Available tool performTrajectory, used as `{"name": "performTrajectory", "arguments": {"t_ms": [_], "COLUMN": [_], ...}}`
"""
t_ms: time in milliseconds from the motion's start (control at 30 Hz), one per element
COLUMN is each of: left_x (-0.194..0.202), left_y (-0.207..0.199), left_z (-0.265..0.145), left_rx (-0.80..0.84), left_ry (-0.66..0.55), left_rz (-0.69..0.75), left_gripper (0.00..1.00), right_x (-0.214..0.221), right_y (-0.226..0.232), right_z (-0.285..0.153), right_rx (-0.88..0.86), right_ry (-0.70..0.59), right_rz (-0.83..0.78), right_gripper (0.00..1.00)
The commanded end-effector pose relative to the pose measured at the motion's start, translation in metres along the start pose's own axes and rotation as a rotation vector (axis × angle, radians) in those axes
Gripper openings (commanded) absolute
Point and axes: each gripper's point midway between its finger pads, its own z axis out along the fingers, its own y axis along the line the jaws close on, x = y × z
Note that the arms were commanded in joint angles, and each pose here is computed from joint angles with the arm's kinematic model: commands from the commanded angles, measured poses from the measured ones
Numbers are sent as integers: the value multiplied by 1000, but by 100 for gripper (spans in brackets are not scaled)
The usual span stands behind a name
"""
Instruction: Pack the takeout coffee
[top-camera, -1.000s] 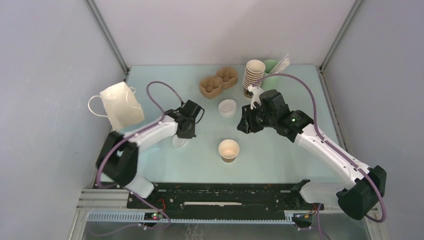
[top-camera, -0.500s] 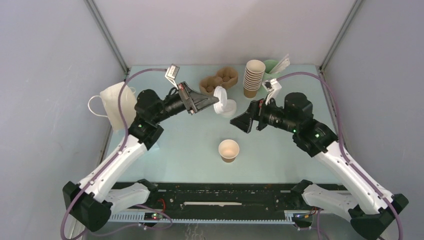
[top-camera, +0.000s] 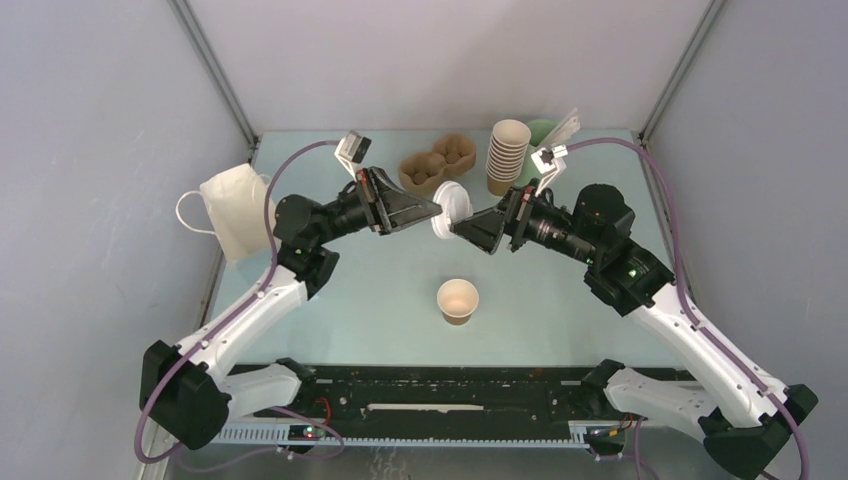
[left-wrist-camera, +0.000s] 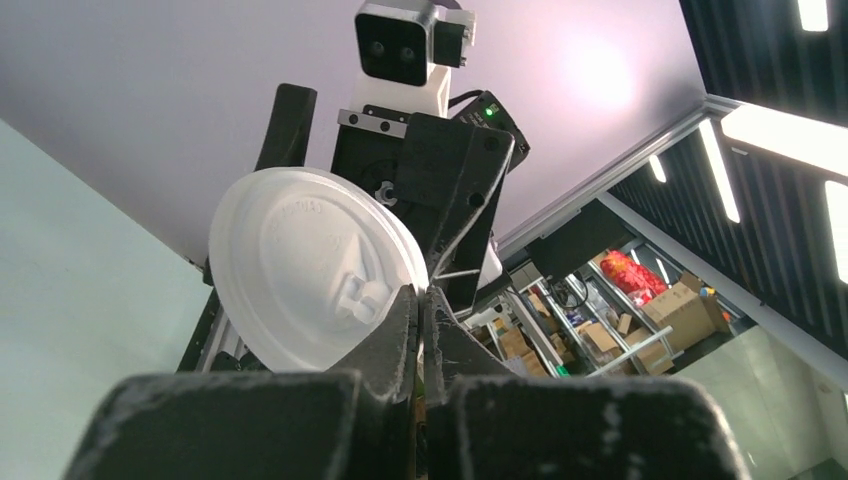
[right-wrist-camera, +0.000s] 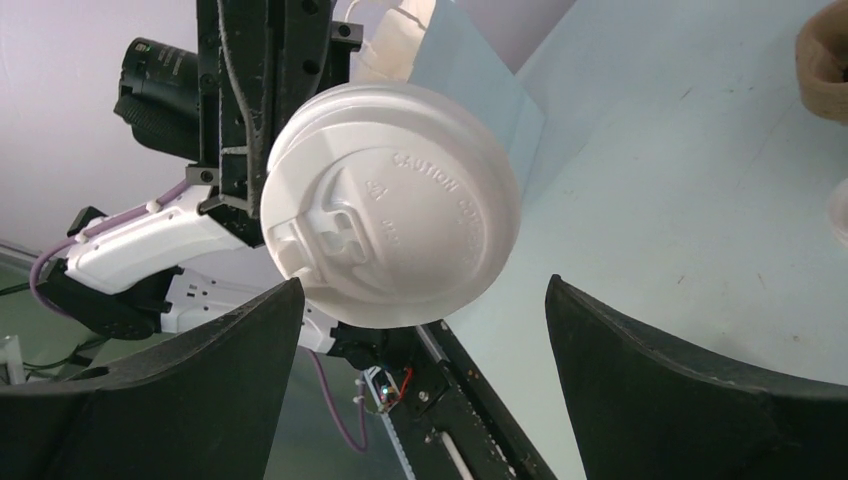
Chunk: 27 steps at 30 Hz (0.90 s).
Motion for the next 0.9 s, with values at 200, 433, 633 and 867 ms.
{"name": "performTrajectory", "arguments": {"t_ms": [200,433,633,867], "left_x": [5,6,6,7], "left_y": [0,-2,-1,-1], "left_z": [-4,-4,-4,-5], "left_rx": [8,11,8,4], "left_ry": [21,28,26,26], "left_rz": [-3,-2,-5,-5], "left_gripper": [1,1,1,1], "right_x": [-20,-23,-24,-28], "right_y": [21,32,29,22], "right_z": [6,8,12,14], "right_rx": [38,-8,9,65], "right_ry": [-69,-69,-81,-94], "right_rz": [-89,-101,-86,-97], "right_gripper": [100,100,100,100]}}
